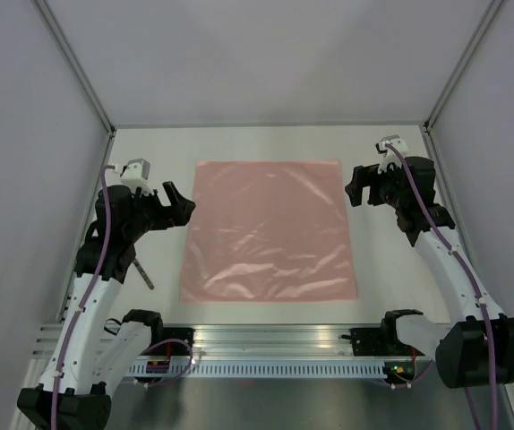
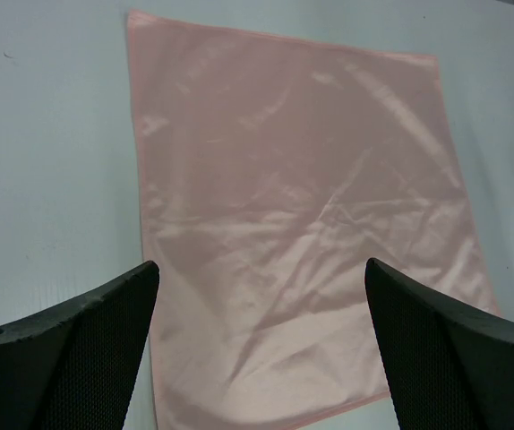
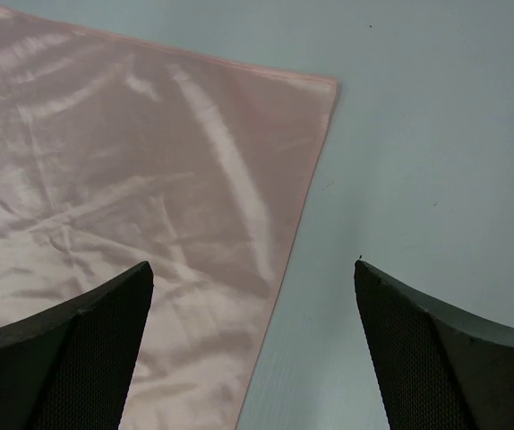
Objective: Fold the napkin, place the utensils inside, and roll it up
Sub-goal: Fold the napkin at the center of the board.
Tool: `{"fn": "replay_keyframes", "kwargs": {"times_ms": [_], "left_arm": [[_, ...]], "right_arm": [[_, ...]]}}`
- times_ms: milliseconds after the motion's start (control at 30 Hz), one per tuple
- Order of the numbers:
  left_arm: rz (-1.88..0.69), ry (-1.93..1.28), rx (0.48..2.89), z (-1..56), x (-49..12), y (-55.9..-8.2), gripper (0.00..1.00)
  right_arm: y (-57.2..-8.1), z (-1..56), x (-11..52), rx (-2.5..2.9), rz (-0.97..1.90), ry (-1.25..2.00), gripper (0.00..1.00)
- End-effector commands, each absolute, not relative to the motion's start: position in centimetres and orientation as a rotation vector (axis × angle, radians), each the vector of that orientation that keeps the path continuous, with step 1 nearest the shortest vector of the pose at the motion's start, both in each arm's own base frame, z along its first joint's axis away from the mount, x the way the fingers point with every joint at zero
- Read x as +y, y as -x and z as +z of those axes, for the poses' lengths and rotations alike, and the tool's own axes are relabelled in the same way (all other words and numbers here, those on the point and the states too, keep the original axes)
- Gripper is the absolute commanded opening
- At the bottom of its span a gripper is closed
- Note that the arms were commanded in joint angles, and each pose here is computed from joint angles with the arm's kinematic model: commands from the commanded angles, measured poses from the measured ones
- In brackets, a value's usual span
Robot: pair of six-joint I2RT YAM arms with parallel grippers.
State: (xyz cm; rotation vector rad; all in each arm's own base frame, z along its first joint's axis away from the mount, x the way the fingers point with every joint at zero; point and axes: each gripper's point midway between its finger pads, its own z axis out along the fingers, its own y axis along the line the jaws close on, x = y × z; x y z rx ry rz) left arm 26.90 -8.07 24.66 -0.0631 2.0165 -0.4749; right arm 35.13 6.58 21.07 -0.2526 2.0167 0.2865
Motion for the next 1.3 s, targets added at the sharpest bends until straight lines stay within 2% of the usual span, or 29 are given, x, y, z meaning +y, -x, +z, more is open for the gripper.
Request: {"fn": "replay_keyframes", "kwargs": {"times_ms": [0, 333, 433, 467, 567, 633, 667, 933, 1167, 1267], "left_arm": [[-0.530, 0.073, 2.017, 24.7, -8.7, -26.8, 1.00], [-0.585, 0.011, 1.997, 26.2, -11.4, -27.3, 0.93], [-0.497, -0.040, 1.987, 26.5, -15.0, -27.3, 0.94], [-0.529, -0.130, 2.028, 25.5, -18.4, -26.4, 0.94], [-0.531, -0.213, 2.026, 25.1, -23.2, -25.4, 0.92], [-0.503, -0.263, 2.055, 23.2, -26.2, -25.2, 0.92], [-0.517, -0.343, 2.068, 21.7, -29.3, -24.0, 0.91], [-0.494, -0.645, 2.053, 15.1, -42.4, -17.9, 0.84], [-0.496, -0.855, 2.018, 11.4, -50.4, -13.9, 0.75], [-0.492, -0.908, 2.025, 9.7, -52.0, -12.9, 0.73]], "right_arm": [[-35.4, 23.1, 6.4, 1.969, 0.262, 0.249, 0.98], [-36.8, 21.0, 3.8, 2.093, 0.110, 0.152, 0.98], [-37.2, 20.3, 3.0, 2.115, 0.058, 0.123, 0.98], [-37.3, 20.0, 2.8, 2.121, 0.049, 0.118, 0.98], [-37.4, 19.7, 2.4, 2.130, 0.026, 0.105, 0.98], [-37.5, 19.7, 1.9, 2.129, -0.006, 0.091, 0.98], [-37.5, 19.7, 1.8, 2.124, -0.011, 0.088, 0.98], [-37.7, 19.5, 1.4, 2.126, -0.037, 0.074, 0.98], [-37.7, 19.2, 1.3, 2.135, -0.042, 0.075, 0.98], [-37.7, 19.4, 1.2, 2.130, -0.047, 0.076, 0.98]]}}
